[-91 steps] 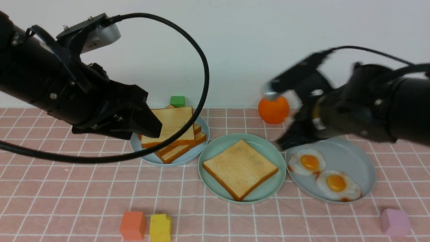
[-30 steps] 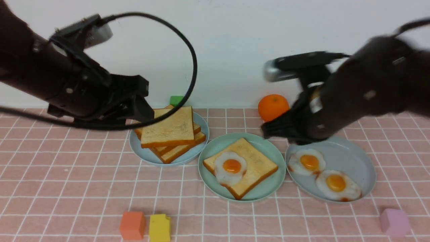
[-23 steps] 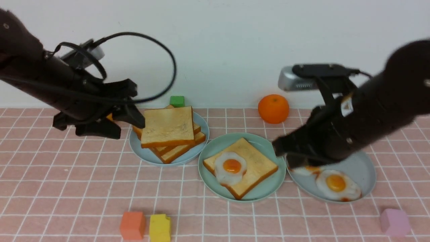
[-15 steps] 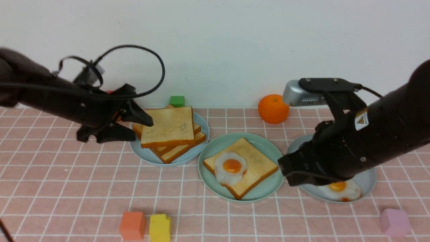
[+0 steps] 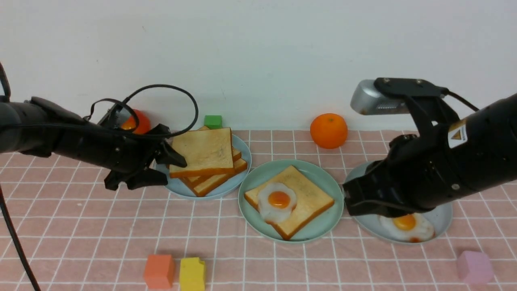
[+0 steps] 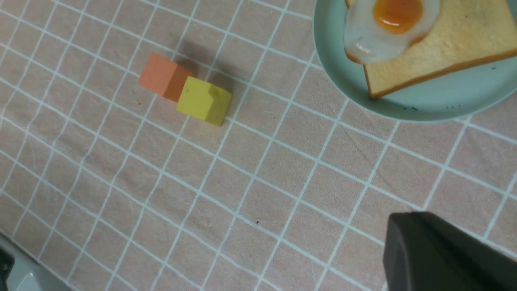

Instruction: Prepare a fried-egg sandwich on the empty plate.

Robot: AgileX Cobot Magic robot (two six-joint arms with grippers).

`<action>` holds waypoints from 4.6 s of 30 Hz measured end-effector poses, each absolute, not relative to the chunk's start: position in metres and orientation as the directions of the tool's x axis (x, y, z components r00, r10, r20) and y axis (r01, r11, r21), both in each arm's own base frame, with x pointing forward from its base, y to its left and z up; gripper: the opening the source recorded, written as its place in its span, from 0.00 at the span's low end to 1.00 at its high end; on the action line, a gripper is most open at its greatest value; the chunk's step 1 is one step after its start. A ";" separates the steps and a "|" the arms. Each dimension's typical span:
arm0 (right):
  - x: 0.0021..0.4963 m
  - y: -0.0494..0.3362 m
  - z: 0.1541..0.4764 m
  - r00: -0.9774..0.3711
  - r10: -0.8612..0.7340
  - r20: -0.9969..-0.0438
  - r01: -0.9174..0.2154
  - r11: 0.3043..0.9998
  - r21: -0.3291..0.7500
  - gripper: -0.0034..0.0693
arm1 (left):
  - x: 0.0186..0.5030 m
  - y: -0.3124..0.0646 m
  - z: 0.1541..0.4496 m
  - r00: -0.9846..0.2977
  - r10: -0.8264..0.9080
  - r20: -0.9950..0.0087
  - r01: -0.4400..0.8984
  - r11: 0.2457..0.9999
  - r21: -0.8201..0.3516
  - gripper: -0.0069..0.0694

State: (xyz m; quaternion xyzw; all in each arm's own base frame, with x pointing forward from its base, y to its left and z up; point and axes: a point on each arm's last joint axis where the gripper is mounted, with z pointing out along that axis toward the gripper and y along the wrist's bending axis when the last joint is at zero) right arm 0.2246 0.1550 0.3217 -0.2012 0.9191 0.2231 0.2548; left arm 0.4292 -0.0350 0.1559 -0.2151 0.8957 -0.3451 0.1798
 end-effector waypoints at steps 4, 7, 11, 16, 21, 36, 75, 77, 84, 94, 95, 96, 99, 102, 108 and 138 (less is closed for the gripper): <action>0.224 0.155 0.321 -0.791 -0.258 -0.555 -0.484 0.819 0.308 0.07 | 0.433 -0.037 0.147 -0.845 -0.507 -0.170 -0.243 0.647 -0.722 0.70; 0.224 0.155 0.321 -0.794 -0.262 -0.549 -0.484 0.819 0.308 0.07 | 0.434 -0.039 0.145 -0.851 -0.495 -0.177 -0.219 0.640 -0.736 0.65; 0.223 0.155 0.321 -0.798 -0.269 -0.539 -0.484 0.818 0.309 0.08 | 0.434 -0.040 0.145 -0.853 -0.489 -0.180 -0.204 0.632 -0.747 0.43; 0.222 0.154 0.320 -0.800 -0.272 -0.535 -0.485 0.818 0.309 0.08 | 0.435 -0.041 0.146 -0.852 -0.494 -0.171 -0.206 0.618 -0.759 0.27; 0.222 0.154 0.321 -0.800 -0.273 -0.534 -0.485 0.818 0.310 0.09 | 0.433 -0.041 0.160 -0.852 -0.483 -0.202 -0.176 0.627 -0.759 0.27; 0.181 0.114 0.380 -0.619 -0.321 -0.717 -0.540 0.837 0.092 0.10 | 0.378 -0.104 0.272 -0.902 -0.244 -0.356 0.172 0.552 -0.816 0.27; 0.158 0.094 0.398 -0.556 -0.323 -0.766 -0.521 0.853 0.019 0.15 | 0.381 -0.168 0.160 -0.962 -0.273 -0.001 -0.177 0.628 -0.758 0.57; 0.158 0.094 0.398 -0.556 -0.323 -0.766 -0.521 0.853 0.019 0.15 | 0.379 -0.167 0.162 -0.972 -0.235 -0.007 -0.151 0.648 -0.747 0.67; 0.157 0.093 0.399 -0.571 -0.297 -0.765 -0.503 0.864 0.040 0.17 | 0.382 -0.147 0.211 -0.980 -0.176 -0.096 -0.071 0.753 -0.654 0.90; 0.135 0.066 0.387 -0.443 -0.210 -0.872 -0.394 0.919 -0.021 0.17 | 0.349 -0.109 0.337 -0.886 -0.058 -0.459 0.149 0.903 -0.402 0.73; 0.129 0.061 0.382 -0.409 -0.184 -0.894 -0.378 0.926 -0.017 0.17 | 0.339 -0.108 0.353 -0.868 -0.054 -0.494 0.176 0.897 -0.406 0.68; 0.123 0.056 0.375 -0.370 -0.157 -0.916 -0.366 0.931 -0.012 0.17 | 0.331 -0.107 0.365 -0.852 -0.048 -0.521 0.200 0.890 -0.409 0.64; 0.102 0.042 0.352 -0.264 -0.075 -0.962 -0.346 0.938 0.022 0.17 | 0.294 -0.103 0.405 -0.807 -0.026 -0.590 0.283 0.860 -0.425 0.43; 0.084 0.033 0.328 -0.227 0.035 -0.973 -0.339 0.934 0.113 0.17 | 0.261 -0.096 0.431 -0.777 -0.004 -0.630 0.328 0.851 -0.410 0.24; 0.061 0.019 0.284 -0.250 0.145 -0.957 -0.310 0.925 0.221 0.17 | 0.191 -0.080 0.452 -0.744 0.018 -0.668 0.362 0.851 -0.380 0.11; 0.039 0.006 0.277 -0.128 0.187 -0.974 -0.333 0.917 0.220 0.04 | 0.029 -0.051 0.386 -0.588 -0.166 -0.791 0.443 0.752 -0.488 0.11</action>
